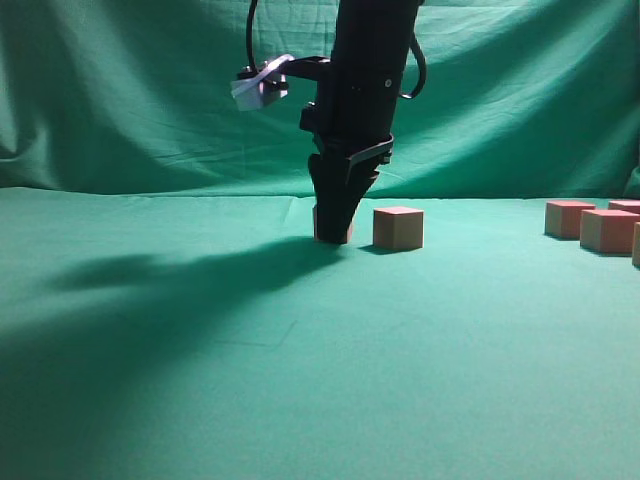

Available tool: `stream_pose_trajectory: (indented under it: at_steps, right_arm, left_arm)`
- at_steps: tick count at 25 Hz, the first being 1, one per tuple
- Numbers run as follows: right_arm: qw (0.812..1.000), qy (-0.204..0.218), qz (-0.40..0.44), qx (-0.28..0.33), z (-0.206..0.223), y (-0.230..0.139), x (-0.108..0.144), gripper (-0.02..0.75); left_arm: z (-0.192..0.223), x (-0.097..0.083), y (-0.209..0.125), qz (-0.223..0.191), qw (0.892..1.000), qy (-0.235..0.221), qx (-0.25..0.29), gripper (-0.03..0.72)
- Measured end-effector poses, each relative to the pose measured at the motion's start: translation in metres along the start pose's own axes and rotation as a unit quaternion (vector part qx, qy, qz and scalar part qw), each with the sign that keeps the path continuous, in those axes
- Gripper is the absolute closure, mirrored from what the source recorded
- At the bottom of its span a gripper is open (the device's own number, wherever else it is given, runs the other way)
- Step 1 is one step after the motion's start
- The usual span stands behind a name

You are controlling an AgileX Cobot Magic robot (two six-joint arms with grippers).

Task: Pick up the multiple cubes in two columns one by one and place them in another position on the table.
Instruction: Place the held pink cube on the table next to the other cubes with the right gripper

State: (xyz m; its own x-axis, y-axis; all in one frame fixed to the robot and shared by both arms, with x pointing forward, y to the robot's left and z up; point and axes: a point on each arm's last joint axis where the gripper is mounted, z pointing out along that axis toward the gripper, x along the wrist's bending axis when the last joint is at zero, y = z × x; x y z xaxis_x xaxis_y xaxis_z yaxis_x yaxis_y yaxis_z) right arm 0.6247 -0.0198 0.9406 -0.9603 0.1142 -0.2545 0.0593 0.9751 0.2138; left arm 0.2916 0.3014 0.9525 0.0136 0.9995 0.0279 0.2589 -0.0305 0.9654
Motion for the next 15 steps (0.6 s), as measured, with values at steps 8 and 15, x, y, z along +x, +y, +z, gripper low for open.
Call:
stream_pose_trajectory:
  at_steps: [8, 15]
  right_arm:
    - [1.0, 0.0, -0.001, 0.001, 0.0, -0.0002, 0.0, 0.424]
    - [1.0, -0.012, 0.009, -0.005, -0.0022, 0.0015, -0.003, 0.104]
  left_arm:
    - [0.0, 0.0, 0.0, 0.0, 1.0, 0.0, 0.0, 0.688]
    - [0.0, 0.0, 0.0, 0.0, 1.0, 0.0, 0.0, 0.688]
